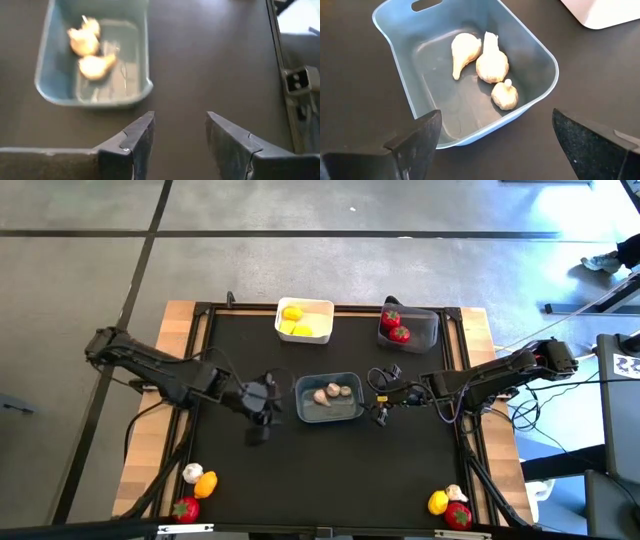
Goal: Sort produce into baskets
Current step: Put the white garlic into the blue bin
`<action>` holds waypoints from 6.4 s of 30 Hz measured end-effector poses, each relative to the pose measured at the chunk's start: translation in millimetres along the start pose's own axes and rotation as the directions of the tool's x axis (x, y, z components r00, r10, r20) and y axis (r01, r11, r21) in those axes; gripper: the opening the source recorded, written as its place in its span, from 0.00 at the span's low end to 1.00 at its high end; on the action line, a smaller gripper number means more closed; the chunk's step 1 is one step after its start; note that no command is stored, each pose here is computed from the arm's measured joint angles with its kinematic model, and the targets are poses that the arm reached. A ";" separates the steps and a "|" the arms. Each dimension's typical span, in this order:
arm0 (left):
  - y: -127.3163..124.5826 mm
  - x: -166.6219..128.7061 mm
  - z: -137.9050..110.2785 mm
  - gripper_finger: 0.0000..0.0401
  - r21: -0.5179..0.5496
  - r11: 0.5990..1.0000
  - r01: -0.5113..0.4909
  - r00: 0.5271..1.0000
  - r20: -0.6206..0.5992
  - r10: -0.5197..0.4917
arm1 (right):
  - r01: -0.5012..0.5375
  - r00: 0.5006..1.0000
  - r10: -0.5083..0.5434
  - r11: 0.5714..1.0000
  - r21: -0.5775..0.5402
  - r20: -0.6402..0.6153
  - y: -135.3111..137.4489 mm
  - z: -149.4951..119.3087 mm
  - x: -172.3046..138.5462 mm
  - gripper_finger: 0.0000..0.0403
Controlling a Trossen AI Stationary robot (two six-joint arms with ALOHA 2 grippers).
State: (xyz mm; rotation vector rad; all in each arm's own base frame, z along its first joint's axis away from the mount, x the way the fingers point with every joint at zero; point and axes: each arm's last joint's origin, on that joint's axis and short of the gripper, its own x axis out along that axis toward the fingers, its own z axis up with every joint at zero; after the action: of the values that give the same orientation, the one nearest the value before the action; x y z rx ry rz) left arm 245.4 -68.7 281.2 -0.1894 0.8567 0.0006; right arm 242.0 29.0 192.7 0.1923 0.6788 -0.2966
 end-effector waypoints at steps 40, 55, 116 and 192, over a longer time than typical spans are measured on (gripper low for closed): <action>1.1 -14.1 -50.1 0.42 -0.313 0.925 -0.215 0.860 -0.510 0.028 | 0.022 1.000 -0.022 1.000 0.004 0.008 -0.7 0.2 0.0 0.93; -23.1 -16.1 -88.3 0.42 -0.377 0.894 -0.243 0.709 -0.698 -0.102 | 0.022 1.000 -0.022 1.000 0.001 0.007 -0.8 0.1 0.0 0.93; -73.6 -7.8 -180.1 0.14 -0.364 0.922 -0.130 0.616 -0.759 -0.213 | 0.062 0.998 -0.062 0.998 -0.001 0.022 -1.9 0.5 0.0 0.93; 29.2 37.2 21.3 0.03 0.106 0.969 -0.222 0.968 0.142 0.206 | 0.061 0.998 -0.061 0.998 0.008 0.023 -1.9 0.6 0.0 0.93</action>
State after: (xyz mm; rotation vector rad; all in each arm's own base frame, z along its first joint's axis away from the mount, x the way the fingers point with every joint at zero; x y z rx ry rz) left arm 283.5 -39.2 262.0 0.0183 0.7408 0.1617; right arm 241.7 27.1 193.0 0.1750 0.6613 -0.3595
